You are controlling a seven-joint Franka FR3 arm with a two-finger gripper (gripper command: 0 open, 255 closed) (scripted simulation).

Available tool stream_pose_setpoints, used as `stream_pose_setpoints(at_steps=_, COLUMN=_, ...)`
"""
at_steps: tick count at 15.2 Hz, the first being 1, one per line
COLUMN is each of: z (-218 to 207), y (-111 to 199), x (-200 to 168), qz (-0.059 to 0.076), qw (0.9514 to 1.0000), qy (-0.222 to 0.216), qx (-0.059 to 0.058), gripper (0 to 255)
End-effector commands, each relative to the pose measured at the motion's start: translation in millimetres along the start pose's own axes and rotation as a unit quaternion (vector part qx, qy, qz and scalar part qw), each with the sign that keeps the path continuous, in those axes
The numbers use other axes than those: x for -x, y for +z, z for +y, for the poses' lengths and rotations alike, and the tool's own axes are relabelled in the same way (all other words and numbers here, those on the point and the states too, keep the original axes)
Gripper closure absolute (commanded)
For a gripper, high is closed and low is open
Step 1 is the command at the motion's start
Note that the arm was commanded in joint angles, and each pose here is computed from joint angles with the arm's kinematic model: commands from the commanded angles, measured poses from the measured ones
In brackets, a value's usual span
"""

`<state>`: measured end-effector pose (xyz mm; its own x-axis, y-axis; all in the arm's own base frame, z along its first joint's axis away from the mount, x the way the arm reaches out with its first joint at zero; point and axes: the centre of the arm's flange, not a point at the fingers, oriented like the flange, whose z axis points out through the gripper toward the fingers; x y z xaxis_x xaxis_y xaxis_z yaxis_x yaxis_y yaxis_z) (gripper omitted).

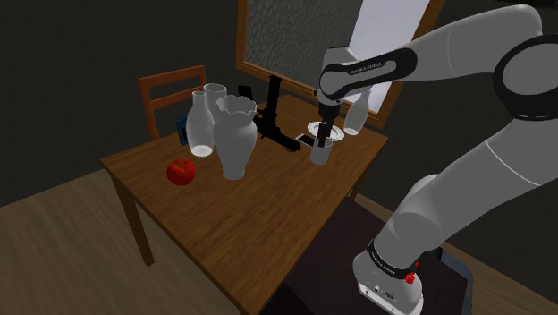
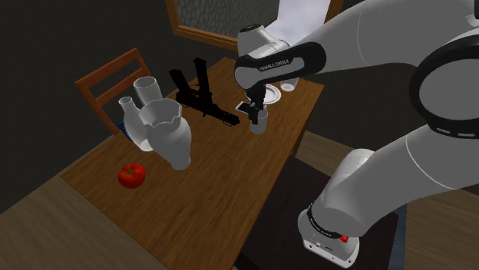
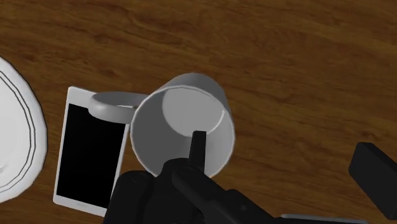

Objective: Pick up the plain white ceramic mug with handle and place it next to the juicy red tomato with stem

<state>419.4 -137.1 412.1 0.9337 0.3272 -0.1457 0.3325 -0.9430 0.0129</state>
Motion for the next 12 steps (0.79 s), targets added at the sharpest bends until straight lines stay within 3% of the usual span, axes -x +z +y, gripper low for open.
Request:
stream_pose_setpoints(at_steps=1, z=17, y=19, x=-13, qz=-0.009, qw=0.9998, qy=-0.019, qx=0.008, gripper=0)
stream_pose_setpoints(at_steps=12, z=22, y=64, x=-14, qz=-0.011, qw=0.9996, qy=-0.023, qx=0.010, gripper=0)
